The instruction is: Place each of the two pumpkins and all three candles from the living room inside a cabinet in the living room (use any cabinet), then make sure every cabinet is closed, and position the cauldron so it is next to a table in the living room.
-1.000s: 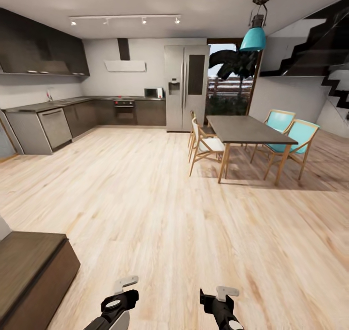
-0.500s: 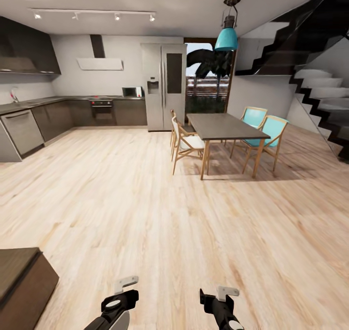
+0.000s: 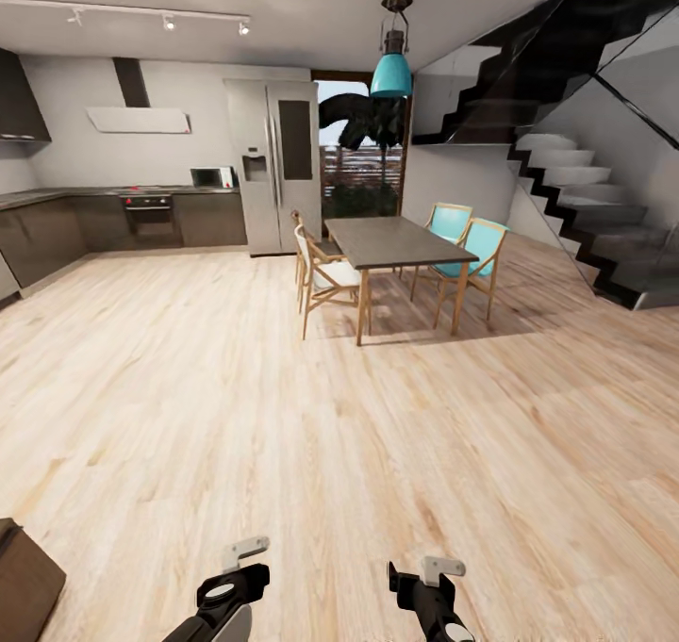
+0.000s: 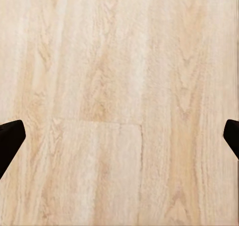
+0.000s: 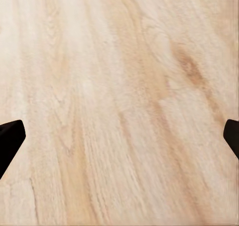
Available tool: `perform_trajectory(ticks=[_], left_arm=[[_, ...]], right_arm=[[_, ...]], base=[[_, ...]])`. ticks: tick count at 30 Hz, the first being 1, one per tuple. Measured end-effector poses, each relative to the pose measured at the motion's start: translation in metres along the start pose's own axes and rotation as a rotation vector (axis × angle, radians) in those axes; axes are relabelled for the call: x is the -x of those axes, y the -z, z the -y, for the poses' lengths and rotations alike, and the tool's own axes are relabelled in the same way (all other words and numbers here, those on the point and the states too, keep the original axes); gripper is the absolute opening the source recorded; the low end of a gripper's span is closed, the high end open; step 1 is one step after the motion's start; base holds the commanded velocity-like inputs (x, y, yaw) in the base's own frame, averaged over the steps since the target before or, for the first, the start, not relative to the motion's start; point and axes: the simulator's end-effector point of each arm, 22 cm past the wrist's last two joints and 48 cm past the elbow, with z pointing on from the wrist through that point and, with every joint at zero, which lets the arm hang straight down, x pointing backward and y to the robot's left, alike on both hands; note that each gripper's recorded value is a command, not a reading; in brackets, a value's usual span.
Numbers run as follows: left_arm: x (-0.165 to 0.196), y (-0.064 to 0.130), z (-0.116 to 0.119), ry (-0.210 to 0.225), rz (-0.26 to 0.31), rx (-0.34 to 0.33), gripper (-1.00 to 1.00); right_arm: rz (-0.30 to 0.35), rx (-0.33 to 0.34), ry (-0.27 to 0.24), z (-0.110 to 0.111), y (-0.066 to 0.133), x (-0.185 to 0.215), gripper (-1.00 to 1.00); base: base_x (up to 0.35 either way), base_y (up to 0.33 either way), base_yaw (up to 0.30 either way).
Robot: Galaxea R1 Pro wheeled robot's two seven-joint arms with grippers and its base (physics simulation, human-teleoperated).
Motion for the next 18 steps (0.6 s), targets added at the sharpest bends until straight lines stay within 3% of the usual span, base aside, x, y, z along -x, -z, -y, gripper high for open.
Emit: perform_trajectory(ticks=[18], left_arm=[[-0.0029, -0.0020, -0.0015, -0.003, -0.006, 0.003, 1.00]], right_arm=[[-0.009, 0.000, 0.000, -0.0005, -0.0007, -0.0043, 1.00]], base=[[0.000, 0.000, -0.269]])
